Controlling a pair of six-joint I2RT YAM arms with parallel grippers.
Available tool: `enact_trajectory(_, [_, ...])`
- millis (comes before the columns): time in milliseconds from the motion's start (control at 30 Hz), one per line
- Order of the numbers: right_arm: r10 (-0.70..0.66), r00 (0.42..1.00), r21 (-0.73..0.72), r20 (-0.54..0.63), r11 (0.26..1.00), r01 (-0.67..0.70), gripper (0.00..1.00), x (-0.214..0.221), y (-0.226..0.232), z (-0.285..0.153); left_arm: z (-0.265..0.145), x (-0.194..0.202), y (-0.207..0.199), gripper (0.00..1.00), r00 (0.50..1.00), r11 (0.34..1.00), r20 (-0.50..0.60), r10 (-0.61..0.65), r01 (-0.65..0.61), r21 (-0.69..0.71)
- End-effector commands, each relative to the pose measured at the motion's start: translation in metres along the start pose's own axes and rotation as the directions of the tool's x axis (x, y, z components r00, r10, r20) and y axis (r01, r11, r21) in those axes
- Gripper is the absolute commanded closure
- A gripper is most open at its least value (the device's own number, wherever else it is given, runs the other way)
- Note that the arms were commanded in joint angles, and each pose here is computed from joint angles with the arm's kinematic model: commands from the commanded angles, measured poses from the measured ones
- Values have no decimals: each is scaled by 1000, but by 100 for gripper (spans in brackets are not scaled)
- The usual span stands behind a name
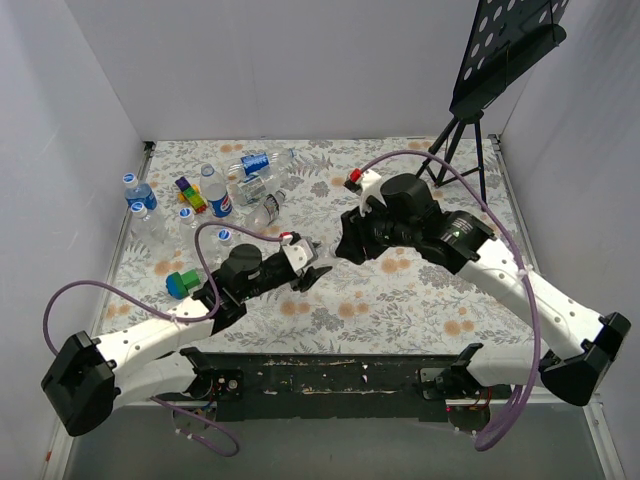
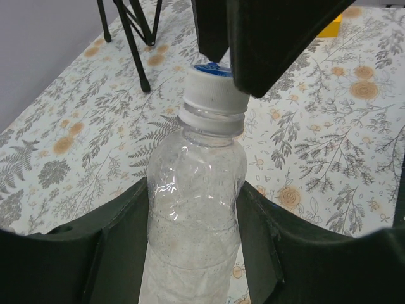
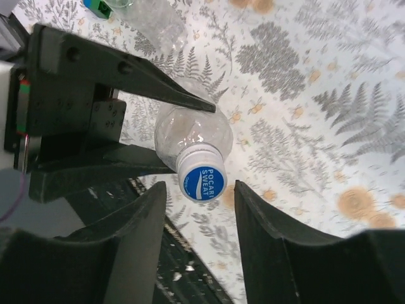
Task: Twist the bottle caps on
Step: Screw the bottle cap onto the plastic bottle.
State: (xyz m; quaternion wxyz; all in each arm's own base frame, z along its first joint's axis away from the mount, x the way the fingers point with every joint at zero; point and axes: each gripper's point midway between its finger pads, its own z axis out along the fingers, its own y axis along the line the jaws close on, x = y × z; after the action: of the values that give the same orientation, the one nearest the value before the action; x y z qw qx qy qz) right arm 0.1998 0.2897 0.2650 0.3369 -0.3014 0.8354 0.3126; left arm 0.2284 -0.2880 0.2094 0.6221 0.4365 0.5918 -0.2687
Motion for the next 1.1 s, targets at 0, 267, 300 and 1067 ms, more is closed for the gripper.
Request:
enact_trajectory(0, [-304, 941, 25, 150, 952, 304, 43, -37, 6, -46, 6, -19, -12, 86, 999, 984, 13, -46, 43, 171])
enact_trajectory(267, [-702, 686, -146, 195, 670, 727, 37, 0, 25, -67, -3, -16, -32, 83, 995, 913, -53, -88, 102, 396])
enact_trajectory(300, [-729, 655, -165, 200, 634, 756, 36, 5, 26, -66, -4, -16, -35, 83, 995, 904, -51, -89, 102, 416])
enact_trajectory(1067, [-812, 540, -399, 222, 430, 810, 37, 34, 43, -39, -13, -30, -53, 83, 995, 849, -5, -102, 90, 520])
